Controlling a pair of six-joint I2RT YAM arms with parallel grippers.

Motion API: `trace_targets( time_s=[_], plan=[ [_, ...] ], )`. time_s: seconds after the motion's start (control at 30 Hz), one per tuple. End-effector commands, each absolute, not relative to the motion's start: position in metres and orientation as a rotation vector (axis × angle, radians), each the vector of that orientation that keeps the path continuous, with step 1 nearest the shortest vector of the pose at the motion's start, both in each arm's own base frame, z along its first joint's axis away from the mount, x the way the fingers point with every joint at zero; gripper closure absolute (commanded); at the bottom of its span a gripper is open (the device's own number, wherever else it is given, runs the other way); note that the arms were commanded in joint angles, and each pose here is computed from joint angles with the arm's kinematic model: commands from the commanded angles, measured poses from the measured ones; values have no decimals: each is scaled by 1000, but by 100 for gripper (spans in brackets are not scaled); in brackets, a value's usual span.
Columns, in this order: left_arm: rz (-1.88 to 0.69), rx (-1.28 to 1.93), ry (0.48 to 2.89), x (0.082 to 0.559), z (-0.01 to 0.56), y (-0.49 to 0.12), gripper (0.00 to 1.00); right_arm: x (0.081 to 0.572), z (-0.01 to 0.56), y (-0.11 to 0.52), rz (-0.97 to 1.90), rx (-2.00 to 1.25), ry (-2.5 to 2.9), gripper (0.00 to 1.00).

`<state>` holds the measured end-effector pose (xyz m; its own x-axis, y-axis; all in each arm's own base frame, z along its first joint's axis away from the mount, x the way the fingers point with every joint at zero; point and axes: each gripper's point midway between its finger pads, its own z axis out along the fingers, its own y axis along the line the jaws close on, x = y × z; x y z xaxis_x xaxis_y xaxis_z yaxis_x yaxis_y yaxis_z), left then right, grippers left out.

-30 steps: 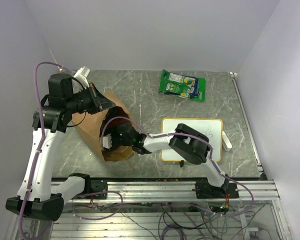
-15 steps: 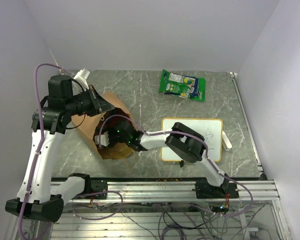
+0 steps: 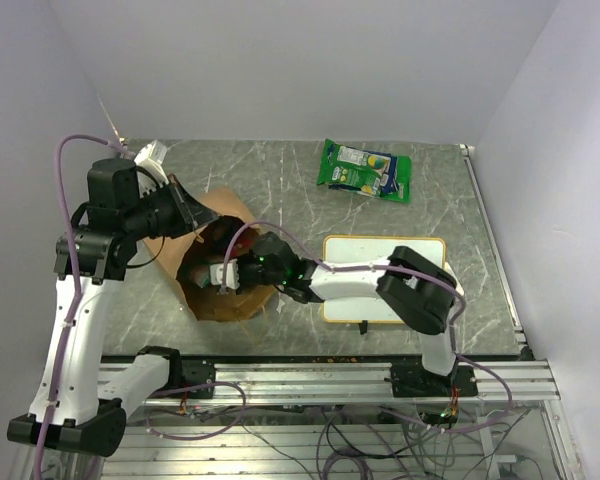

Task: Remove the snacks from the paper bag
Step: Take out the snack from the paper bag.

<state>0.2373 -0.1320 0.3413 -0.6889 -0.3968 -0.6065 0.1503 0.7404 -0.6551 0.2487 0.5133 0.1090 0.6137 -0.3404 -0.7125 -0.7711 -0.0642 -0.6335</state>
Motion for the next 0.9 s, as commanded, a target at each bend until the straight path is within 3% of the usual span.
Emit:
trace_targets(
  time_s=[0.0, 0.53, 0.87],
  plan=[
    [-850, -215, 2106, 241, 351, -125, 93, 229, 150, 505, 563, -1599, 914, 100],
    [-877, -257, 2130, 243, 335, -127, 93, 185, 264, 444, 718, -1493, 1006, 100],
    [-865, -293, 2139, 248, 329, -126, 93, 176, 349, 382, 559, -1494, 963, 100]
  ],
)
